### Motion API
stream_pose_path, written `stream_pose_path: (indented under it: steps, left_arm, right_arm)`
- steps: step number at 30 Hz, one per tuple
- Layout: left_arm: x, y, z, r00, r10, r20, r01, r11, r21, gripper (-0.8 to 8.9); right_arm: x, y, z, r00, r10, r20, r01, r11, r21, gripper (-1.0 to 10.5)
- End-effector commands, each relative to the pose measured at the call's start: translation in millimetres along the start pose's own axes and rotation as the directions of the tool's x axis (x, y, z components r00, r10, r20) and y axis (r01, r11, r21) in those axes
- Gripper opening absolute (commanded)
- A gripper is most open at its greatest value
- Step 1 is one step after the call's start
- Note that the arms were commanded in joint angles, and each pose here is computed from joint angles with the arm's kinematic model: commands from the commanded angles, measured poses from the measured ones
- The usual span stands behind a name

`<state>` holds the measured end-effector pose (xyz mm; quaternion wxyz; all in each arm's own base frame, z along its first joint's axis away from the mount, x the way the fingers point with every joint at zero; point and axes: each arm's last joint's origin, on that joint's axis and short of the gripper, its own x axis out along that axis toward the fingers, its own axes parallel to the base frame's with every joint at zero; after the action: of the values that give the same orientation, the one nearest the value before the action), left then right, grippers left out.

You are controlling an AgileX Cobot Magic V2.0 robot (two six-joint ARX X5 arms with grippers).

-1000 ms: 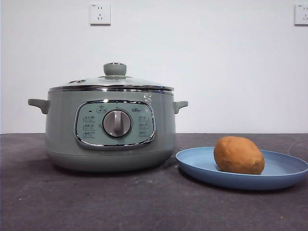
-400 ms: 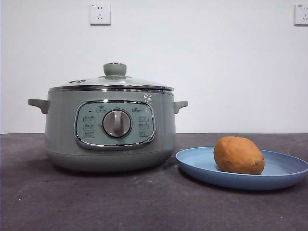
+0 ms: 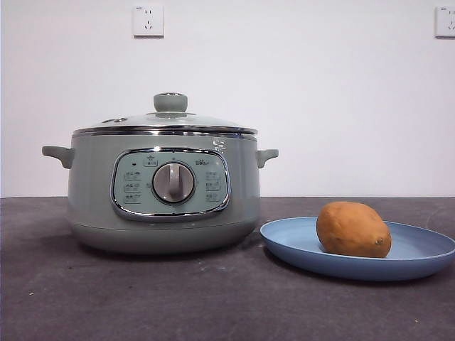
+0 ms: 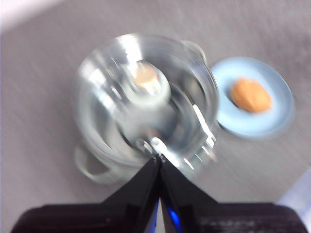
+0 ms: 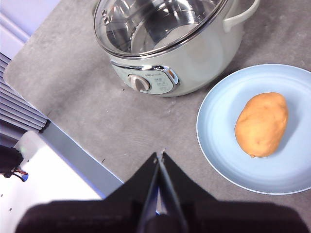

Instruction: Take the potato out from the steamer,put the potato on the plate,close the lid

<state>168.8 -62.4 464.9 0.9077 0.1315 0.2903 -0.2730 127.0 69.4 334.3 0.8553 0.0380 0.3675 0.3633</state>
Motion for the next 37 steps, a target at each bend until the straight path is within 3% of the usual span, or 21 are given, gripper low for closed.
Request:
stream_pose_path:
  steps: [1, 5, 7, 11, 14, 21, 33, 37]
  left_arm:
    - [-36, 5, 1, 0.966, 0.093, 0.242, -0.108, 0.993, 0.046, -0.02]
    - [-65, 10, -13, 0.87, 0.253, 0.424, -0.279, 0.96, -0.001, -0.02]
    - [-72, 12, -26, 0.805, 0.34, 0.486, -0.371, 0.928, -0.036, -0.02]
    - [-72, 12, -56, 0.678, 0.515, 0.525, -0.536, 0.835, -0.128, -0.02]
    - [-63, 9, -82, 0.631, 0.565, 0.531, -0.582, 0.798, -0.158, -0.02]
    - [-19, 3, -147, 0.628, 0.59, 0.508, -0.585, 0.788, -0.192, -0.02]
    - [57, -1, -241, 0.686, 0.6, 0.411, -0.541, 0.799, -0.263, -0.02]
    - [76, -3, -267, 0.688, 0.63, 0.359, -0.566, 0.776, -0.278, -0.02]
  right_arm:
    - [0, 0, 0, 1.0, -0.002, 0.007, 0.002, 1.0, 0.001, 0.0]
    - [0, 0, 0, 1.0, -0.002, 0.007, 0.002, 1.0, 0.001, 0.0]
    - [0, 0, 0, 1.0, -0.002, 0.007, 0.002, 1.0, 0.001, 0.0]
    - [0, 0, 0, 1.0, -0.002, 0.007, 0.002, 1.0, 0.001, 0.0]
    - [0, 0, 0, 1.0, -0.002, 0.007, 0.002, 1.0, 0.001, 0.0]
    - [0, 0, 0, 1.0, -0.002, 0.007, 0.002, 1.0, 0.001, 0.0]
    - [0, 0, 0, 1.0, -0.002, 0.007, 0.002, 1.0, 0.001, 0.0]
    - [0, 0, 0, 1.0, -0.002, 0.007, 0.002, 1.0, 0.001, 0.0]
